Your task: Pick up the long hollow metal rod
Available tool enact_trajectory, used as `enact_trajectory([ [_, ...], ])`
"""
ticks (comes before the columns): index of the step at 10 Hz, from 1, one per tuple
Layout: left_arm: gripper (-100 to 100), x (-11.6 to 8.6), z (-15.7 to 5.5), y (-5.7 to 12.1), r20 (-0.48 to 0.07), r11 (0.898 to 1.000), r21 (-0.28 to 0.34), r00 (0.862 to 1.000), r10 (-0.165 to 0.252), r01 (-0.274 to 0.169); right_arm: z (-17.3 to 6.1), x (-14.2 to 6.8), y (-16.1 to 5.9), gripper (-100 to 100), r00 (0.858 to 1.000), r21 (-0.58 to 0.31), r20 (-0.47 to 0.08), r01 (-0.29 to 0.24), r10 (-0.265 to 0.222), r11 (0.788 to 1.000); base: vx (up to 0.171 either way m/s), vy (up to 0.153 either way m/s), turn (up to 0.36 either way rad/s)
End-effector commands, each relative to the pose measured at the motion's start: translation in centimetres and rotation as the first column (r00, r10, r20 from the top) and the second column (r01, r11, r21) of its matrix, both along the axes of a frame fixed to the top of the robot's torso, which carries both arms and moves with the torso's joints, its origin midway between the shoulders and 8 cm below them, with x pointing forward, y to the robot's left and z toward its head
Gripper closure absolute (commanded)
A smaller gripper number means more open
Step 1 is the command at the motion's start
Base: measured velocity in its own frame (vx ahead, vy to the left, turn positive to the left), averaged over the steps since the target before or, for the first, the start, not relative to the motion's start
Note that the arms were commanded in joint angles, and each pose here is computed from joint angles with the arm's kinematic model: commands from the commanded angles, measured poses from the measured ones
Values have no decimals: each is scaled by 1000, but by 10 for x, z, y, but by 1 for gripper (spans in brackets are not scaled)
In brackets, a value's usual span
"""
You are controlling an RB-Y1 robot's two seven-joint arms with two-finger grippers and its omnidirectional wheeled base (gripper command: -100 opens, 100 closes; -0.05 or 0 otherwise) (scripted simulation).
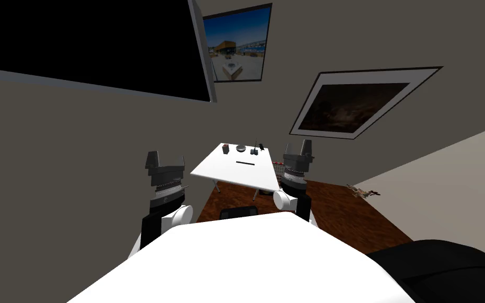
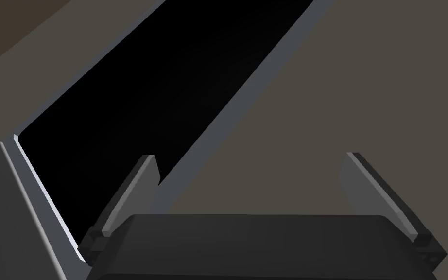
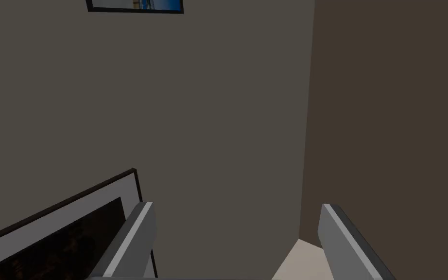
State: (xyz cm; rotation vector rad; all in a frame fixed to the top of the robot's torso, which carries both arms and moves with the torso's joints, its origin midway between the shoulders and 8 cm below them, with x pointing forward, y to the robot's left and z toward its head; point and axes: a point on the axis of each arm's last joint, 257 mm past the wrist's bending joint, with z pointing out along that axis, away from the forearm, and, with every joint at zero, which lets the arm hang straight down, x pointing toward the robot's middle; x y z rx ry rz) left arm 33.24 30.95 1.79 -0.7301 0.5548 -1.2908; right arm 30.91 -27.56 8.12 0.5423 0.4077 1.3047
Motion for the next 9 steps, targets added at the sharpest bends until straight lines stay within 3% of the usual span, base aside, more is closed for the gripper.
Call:
enact_trajectory([
  [1, 0, 0, 0, 0, 0, 1000, 0, 1000, 0, 0, -5, 1, 4, -100, 1000, -30, -16, -10, 10, 999, -61, 32, -28],
  [6, 0, 0, 0, 0, 0, 1000, 0, 1000, 0, 0, -52, 7, 27, -100, 988, -168, -147, -77, 52, 983, -162, 75, -15],
  [9, 0, 0, 0, 0, 0, 1000, 0, 1000, 0, 0, -107, 11, 41, -100, 957, -242, -282, -146, 75, 959, -176, 101, 86],
])
